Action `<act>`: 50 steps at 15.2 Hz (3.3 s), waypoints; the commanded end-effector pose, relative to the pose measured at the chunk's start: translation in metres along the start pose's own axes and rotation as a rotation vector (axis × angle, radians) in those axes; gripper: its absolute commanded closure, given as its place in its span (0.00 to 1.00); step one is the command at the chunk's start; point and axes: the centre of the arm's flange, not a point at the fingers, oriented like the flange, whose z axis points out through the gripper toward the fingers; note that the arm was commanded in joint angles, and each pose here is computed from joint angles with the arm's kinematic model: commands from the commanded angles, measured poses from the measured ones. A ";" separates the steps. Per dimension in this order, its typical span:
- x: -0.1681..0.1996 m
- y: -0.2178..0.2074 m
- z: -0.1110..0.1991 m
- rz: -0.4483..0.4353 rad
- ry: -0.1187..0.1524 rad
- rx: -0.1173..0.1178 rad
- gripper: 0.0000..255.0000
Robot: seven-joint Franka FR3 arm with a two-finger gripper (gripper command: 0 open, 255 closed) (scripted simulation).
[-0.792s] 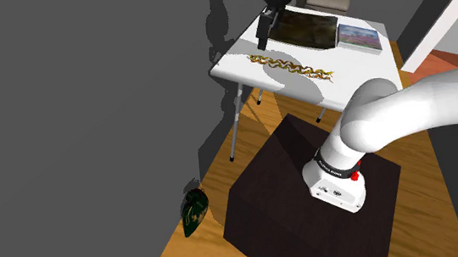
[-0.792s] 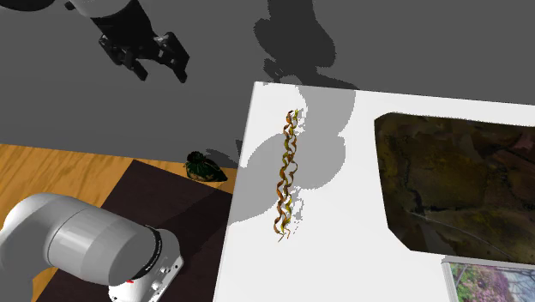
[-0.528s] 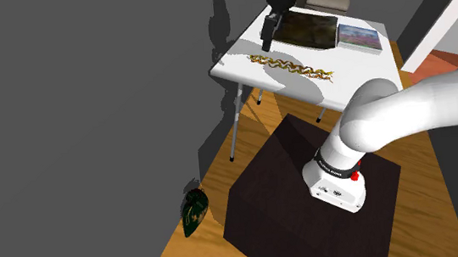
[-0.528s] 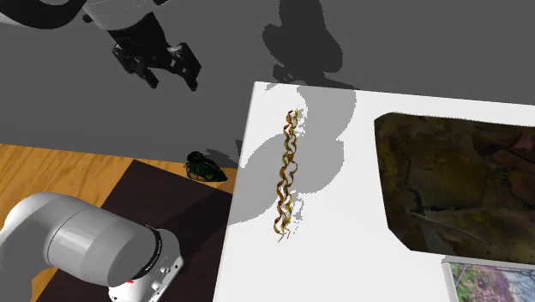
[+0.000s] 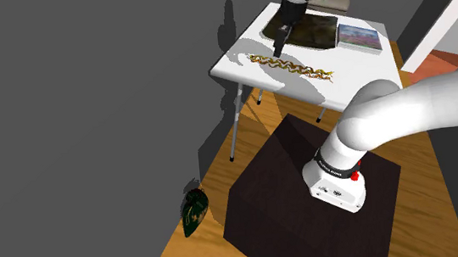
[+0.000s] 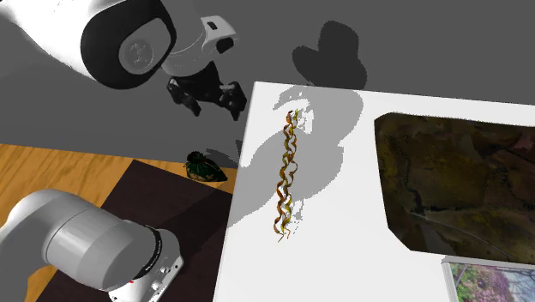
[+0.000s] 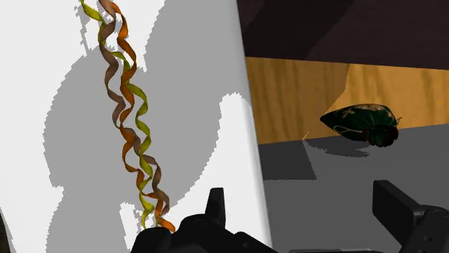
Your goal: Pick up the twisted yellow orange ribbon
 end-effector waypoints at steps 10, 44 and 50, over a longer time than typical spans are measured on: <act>-0.034 0.115 0.086 0.016 0.004 0.022 0.00; -0.051 0.173 0.123 0.024 0.006 0.033 1.00; -0.049 0.176 0.092 0.024 0.006 0.033 1.00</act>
